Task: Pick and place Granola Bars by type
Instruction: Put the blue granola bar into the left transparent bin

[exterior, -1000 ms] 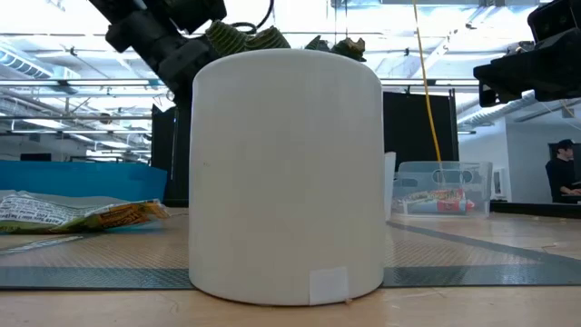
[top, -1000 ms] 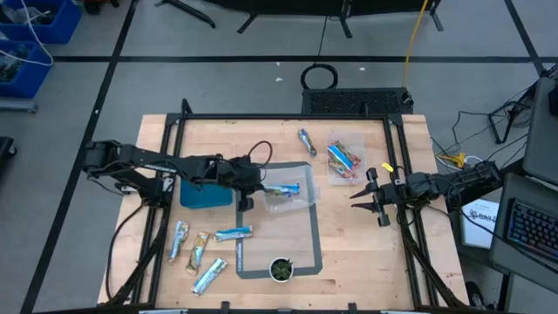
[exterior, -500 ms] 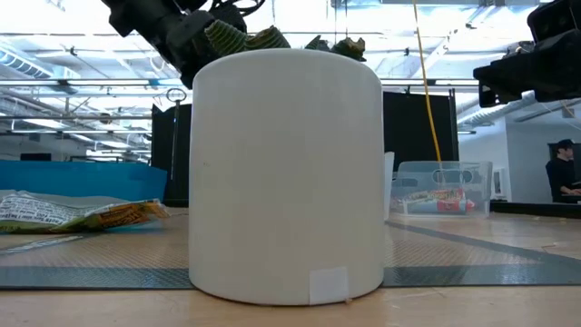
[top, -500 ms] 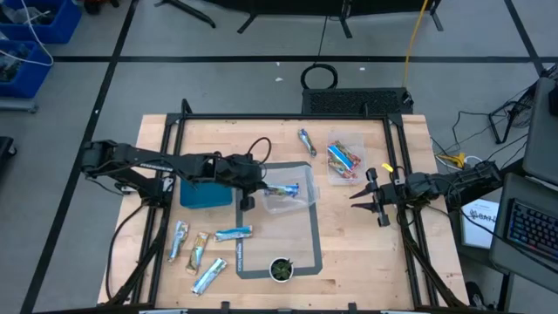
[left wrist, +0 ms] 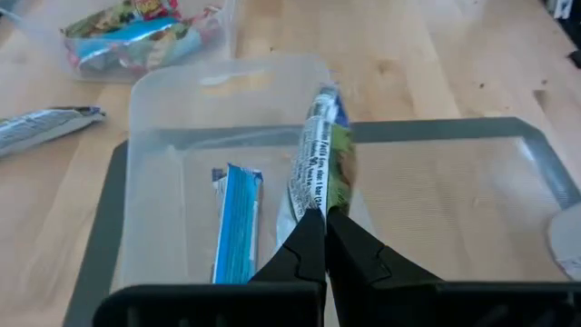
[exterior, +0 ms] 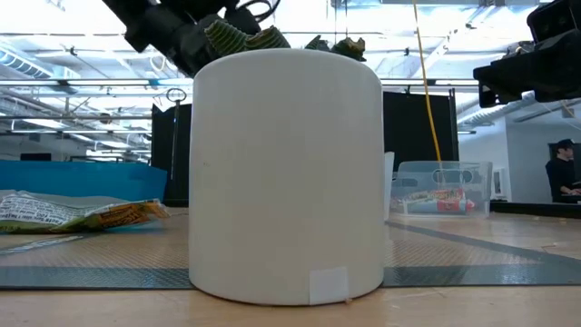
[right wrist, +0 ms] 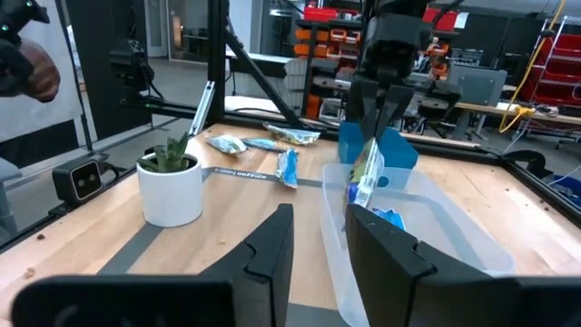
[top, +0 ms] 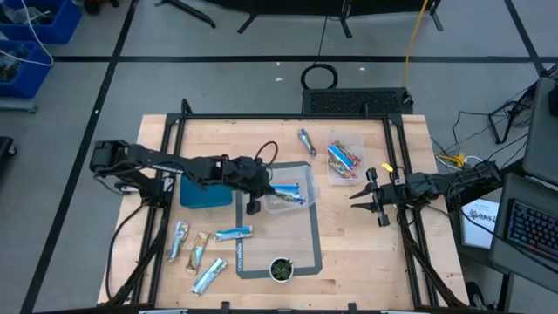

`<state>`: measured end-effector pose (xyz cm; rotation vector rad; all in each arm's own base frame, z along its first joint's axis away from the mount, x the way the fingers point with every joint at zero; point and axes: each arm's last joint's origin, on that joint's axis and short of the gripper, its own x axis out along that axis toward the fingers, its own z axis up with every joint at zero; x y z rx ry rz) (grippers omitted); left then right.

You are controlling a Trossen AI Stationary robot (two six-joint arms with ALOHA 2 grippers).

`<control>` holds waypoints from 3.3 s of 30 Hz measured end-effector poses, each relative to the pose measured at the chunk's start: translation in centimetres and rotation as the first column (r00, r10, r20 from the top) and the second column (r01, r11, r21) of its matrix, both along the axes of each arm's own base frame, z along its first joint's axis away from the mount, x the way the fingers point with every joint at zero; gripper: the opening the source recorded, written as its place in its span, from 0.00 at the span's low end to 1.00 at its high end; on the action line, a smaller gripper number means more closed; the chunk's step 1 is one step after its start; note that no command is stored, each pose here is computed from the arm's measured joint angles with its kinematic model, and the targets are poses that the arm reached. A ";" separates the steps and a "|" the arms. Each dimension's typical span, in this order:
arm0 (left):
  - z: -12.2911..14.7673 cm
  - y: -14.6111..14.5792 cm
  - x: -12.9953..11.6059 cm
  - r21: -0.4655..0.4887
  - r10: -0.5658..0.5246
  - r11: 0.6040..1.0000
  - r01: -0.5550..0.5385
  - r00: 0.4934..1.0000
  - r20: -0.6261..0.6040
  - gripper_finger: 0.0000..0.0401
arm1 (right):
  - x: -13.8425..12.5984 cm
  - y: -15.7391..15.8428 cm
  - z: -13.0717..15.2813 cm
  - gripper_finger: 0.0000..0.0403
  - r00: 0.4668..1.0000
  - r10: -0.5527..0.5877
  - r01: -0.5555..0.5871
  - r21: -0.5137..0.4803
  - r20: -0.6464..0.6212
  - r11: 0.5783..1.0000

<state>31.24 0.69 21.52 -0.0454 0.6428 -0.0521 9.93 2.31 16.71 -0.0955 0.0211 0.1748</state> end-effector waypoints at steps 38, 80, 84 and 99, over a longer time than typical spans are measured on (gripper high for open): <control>-0.5 0.4 1.5 -0.028 0.098 0.995 -0.095 0.990 0.098 0.23 | 0.0 0.0 0.0 0.24 1.000 0.000 0.000 0.000 -0.001 1.000; -4.6 1.0 -18.7 -0.102 0.260 0.965 -0.243 0.812 0.523 0.26 | 0.0 -0.1 0.4 0.24 0.999 -0.031 0.029 0.035 0.041 0.999; -4.7 1.0 -19.0 -0.092 0.256 0.966 -0.243 0.820 0.511 0.26 | 0.0 -0.1 1.2 0.24 0.993 -0.029 0.021 0.073 0.114 0.997; -4.6 0.9 -19.6 -0.055 0.232 0.970 -0.238 0.824 0.517 0.26 | -0.3 -0.1 2.8 0.23 0.972 -0.031 -0.055 0.356 0.231 0.933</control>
